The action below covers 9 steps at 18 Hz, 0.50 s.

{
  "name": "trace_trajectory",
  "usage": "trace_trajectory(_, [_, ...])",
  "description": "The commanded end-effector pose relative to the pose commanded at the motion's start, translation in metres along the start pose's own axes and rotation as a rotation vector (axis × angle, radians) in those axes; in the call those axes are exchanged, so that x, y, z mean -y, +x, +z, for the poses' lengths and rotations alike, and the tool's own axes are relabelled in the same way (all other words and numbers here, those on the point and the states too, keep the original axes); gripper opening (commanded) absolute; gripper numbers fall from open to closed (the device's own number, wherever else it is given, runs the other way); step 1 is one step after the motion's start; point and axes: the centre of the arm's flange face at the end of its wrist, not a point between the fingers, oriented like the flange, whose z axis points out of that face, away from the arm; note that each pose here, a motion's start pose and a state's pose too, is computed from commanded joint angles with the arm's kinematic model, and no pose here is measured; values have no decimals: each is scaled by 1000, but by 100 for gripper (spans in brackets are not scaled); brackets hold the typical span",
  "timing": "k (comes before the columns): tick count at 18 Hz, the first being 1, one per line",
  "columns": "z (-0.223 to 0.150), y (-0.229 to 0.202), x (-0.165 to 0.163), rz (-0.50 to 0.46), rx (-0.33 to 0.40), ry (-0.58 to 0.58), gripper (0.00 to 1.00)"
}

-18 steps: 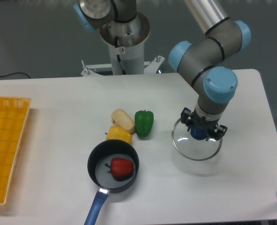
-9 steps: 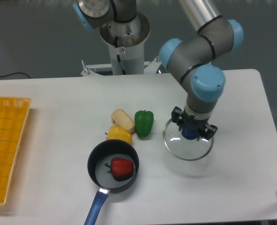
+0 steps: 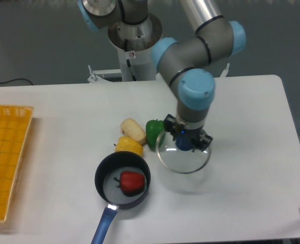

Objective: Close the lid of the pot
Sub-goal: 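Carry the glass lid over the dark blue saucepan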

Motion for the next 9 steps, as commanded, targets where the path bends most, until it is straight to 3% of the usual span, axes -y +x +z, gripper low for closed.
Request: trace_trajectory(9, [-17, 52, 42, 12, 34, 16, 60])
